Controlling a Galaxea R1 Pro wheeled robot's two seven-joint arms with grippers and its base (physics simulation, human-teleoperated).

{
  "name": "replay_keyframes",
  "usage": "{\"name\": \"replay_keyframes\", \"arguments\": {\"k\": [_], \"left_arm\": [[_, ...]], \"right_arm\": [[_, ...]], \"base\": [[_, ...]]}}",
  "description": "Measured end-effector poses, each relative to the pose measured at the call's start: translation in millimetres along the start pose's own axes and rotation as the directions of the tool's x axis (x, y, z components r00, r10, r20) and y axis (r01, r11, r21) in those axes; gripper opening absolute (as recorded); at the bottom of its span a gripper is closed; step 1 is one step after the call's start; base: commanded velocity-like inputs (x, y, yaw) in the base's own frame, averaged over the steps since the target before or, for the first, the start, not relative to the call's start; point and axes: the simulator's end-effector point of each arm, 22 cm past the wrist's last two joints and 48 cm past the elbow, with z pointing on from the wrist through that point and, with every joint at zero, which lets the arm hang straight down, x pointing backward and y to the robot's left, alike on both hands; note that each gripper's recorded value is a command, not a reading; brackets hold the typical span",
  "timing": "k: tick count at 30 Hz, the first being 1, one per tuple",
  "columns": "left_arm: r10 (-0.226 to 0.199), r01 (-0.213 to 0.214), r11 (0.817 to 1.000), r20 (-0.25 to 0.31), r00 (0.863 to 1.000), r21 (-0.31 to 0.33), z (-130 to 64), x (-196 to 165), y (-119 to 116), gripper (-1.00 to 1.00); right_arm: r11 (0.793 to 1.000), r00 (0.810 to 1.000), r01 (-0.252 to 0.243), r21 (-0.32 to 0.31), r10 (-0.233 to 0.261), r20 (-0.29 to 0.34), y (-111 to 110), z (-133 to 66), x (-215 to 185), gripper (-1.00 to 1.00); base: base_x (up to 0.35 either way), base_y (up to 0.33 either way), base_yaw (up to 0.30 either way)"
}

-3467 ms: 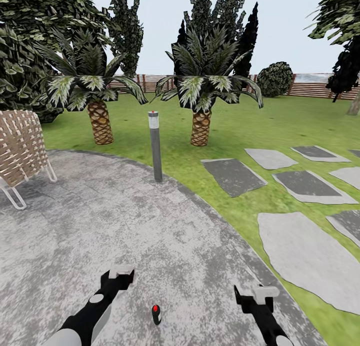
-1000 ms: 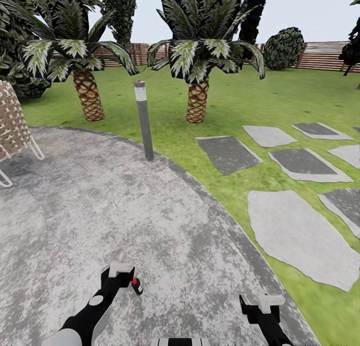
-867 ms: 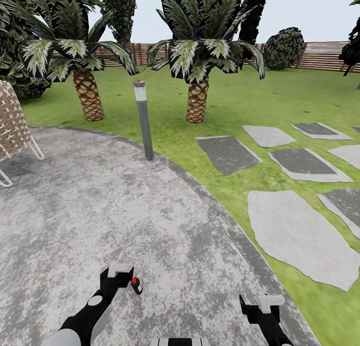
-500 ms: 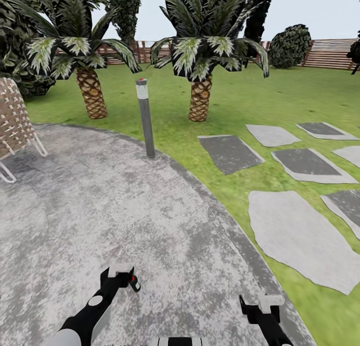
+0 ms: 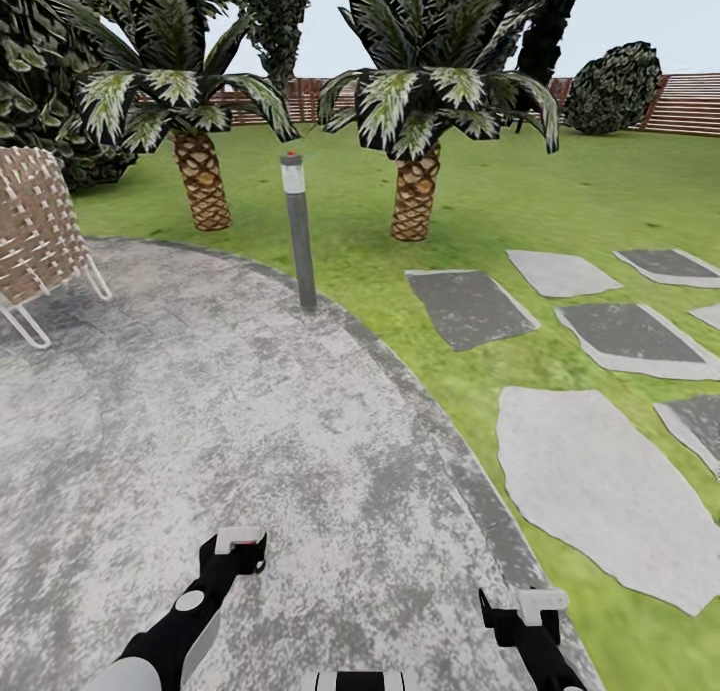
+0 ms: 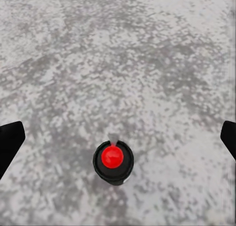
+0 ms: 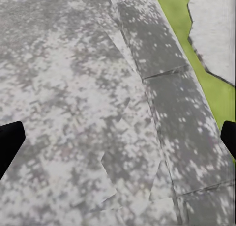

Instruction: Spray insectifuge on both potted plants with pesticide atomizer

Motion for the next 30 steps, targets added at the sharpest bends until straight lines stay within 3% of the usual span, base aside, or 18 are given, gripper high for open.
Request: {"name": "replay_keyframes", "arguments": {"k": [5,30], "left_arm": [[-0.003,0.003,1.000,-0.004,1.000,-0.003,0.4,2.5,1.5,1.00],[-0.019,0.017,1.000,-0.123,0.992,-0.015,13.4,82.4,4.0,1.00]], "right_arm": [[1.000,1.000,0.000,0.000,0.000,-0.006,0.2,0.1,2.5,1.00],[1.000,0.989,0.006,-0.010,-0.008,-0.146,5.1,4.8,73.7,1.00]], "base": [[0.000,-0.011,0.001],[0.000,0.000,0.000]]}}
